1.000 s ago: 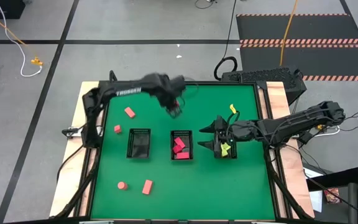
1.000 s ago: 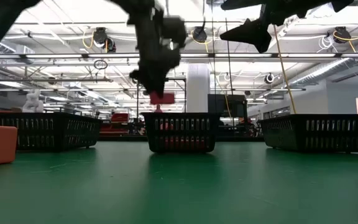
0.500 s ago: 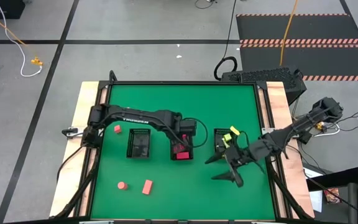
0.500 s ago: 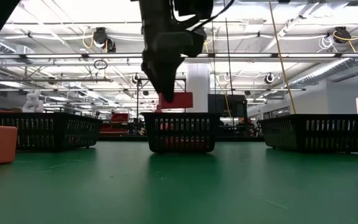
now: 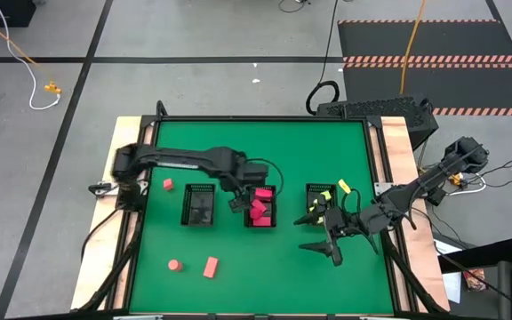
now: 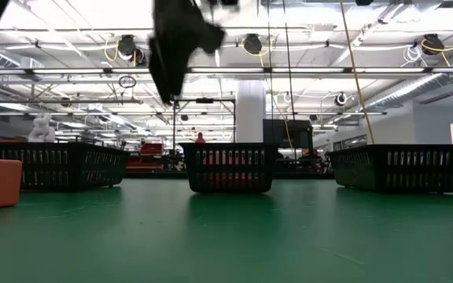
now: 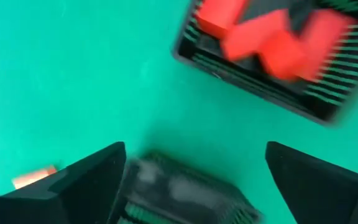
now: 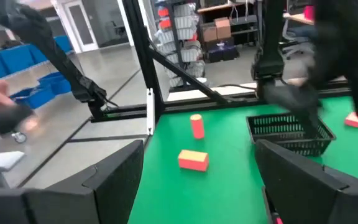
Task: Sort & place blocks by color
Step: Put the orange block into the left black basket
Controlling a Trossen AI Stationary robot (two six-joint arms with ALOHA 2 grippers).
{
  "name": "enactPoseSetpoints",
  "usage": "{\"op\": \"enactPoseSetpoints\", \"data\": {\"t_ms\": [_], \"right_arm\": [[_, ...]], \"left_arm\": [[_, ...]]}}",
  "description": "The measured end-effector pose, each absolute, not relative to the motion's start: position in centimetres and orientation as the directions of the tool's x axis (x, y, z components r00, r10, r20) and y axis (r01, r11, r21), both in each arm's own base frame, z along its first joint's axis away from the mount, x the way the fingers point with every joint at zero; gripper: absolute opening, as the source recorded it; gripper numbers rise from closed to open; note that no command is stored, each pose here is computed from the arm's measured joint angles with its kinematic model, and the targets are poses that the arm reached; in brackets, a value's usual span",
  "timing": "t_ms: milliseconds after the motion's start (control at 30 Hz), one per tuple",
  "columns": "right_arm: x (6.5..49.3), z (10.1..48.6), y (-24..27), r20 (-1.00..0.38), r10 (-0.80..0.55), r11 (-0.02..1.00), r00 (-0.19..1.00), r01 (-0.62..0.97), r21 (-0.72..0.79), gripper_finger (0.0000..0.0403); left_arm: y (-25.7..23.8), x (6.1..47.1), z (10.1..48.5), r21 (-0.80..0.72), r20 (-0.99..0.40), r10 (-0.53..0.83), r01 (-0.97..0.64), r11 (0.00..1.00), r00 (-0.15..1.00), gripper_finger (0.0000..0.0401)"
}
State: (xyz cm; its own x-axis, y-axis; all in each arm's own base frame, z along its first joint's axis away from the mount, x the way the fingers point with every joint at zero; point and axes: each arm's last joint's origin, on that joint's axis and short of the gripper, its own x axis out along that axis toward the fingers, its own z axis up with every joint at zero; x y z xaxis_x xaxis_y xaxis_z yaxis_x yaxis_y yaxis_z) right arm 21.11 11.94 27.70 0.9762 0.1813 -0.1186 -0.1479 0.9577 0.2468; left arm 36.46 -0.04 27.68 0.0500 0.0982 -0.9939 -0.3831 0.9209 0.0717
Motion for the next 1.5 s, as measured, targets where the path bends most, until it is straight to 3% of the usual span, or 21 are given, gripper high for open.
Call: {"op": "enactPoseSetpoints", "data": {"t_ms": [167,333,533,667,967,1133,1333,1500], "right_arm": [[21.5,27.2,11.9,-0.142,0.169,0.957,0.975,-0.128,0.26,0.0299],[21.7,27.0,11.7,-0.146,0.102,0.953,0.984,-0.055,0.297,0.0299],[21.8,26.9,11.7,-0.15,0.092,0.939,0.984,-0.035,0.343,0.0299],[22.0,26.1,12.5,-0.183,0.109,0.925,0.977,-0.032,0.379,0.0299],[22.0,24.6,14.4,-0.233,0.164,0.897,0.959,-0.047,0.439,0.0299],[21.4,24.5,15.4,-0.238,0.201,0.894,0.95,-0.078,0.442,0.0299],[21.1,24.5,15.8,-0.228,0.195,0.895,0.954,-0.078,0.44,0.0299],[21.1,24.5,15.8,-0.228,0.198,0.894,0.953,-0.08,0.44,0.0299]], "left_arm": [[-5.0,33.1,31.5,0.01,-0.991,0.076,-0.503,0.864,0.111,0.0391],[-10.2,31.0,31.9,-0.002,-0.996,0.059,-0.661,0.751,0.071,0.0392],[-14.6,31.1,29.3,0.038,-0.999,0.054,-0.771,0.636,-0.005,0.0392],[-16.6,31.9,26.9,0.07,-0.997,0.033,-0.785,0.616,-0.063,0.0392],[-16.8,33.2,22.3,0.132,-0.988,0.013,-0.813,0.567,-0.151,0.0391],[-17.3,32.9,19.3,0.066,-0.987,-0.087,-0.845,0.531,-0.132,0.0359],[-19.0,32.5,18.8,0.002,-0.991,-0.111,-0.856,0.516,-0.069,0.0307],[-19.6,31.0,17.3,0.073,-0.984,-0.105,-0.863,0.5,-0.144,0.0281]]}}
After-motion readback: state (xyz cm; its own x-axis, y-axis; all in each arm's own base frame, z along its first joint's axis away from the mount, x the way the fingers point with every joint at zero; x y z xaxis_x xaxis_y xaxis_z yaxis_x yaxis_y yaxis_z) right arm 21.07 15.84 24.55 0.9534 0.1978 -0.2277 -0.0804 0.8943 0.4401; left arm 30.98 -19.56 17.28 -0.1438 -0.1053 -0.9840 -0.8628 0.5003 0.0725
